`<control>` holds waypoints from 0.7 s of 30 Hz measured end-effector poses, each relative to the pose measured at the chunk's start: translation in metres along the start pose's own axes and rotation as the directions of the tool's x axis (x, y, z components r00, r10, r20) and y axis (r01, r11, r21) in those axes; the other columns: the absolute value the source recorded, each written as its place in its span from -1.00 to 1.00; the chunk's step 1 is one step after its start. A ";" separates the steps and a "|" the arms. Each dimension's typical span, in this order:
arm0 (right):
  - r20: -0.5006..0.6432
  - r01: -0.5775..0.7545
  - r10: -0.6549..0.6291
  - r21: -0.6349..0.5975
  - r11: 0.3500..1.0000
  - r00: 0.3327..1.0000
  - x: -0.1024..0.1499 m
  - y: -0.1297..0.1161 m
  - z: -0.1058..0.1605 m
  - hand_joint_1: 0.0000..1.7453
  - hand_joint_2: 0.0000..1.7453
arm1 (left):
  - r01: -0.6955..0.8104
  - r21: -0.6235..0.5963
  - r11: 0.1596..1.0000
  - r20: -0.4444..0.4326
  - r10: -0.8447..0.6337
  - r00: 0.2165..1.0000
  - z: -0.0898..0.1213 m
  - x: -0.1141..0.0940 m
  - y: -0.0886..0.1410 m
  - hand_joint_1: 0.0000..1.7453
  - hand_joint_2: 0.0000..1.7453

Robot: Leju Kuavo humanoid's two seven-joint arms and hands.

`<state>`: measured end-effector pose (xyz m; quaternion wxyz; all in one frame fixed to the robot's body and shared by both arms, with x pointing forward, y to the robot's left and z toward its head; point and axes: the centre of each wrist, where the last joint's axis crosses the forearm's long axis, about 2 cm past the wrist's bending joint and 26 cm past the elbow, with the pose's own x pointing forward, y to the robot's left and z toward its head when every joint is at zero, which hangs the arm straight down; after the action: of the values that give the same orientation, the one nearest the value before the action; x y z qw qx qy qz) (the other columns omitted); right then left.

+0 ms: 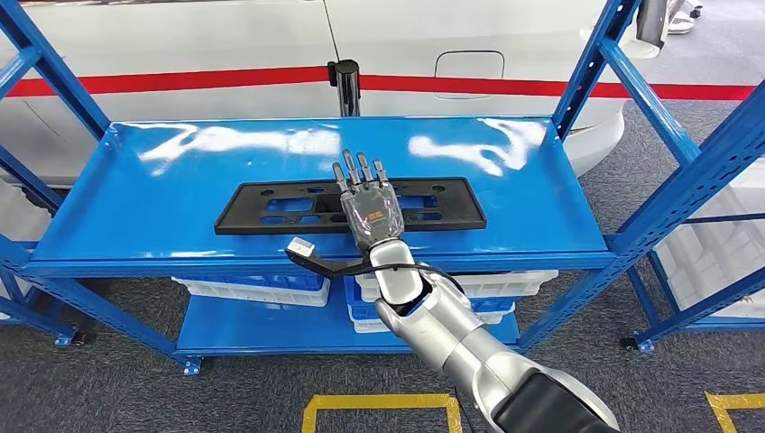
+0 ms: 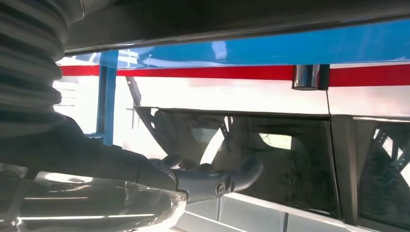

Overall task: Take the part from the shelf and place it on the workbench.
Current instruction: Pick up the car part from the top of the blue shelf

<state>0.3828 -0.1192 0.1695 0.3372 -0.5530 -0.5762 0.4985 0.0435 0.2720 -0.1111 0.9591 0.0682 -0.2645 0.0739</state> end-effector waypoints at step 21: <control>0.001 -0.024 0.024 0.062 0.998 1.000 -0.002 0.007 0.004 -0.87 1.00 | 0.013 0.032 0.999 0.014 -0.013 1.000 0.000 0.001 -0.002 -1.00 -1.00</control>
<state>0.3817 -0.1223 0.1619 0.3480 -0.5492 -0.5539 0.5200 0.0446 0.2699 -0.1107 0.9565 0.0855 -0.2698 0.0715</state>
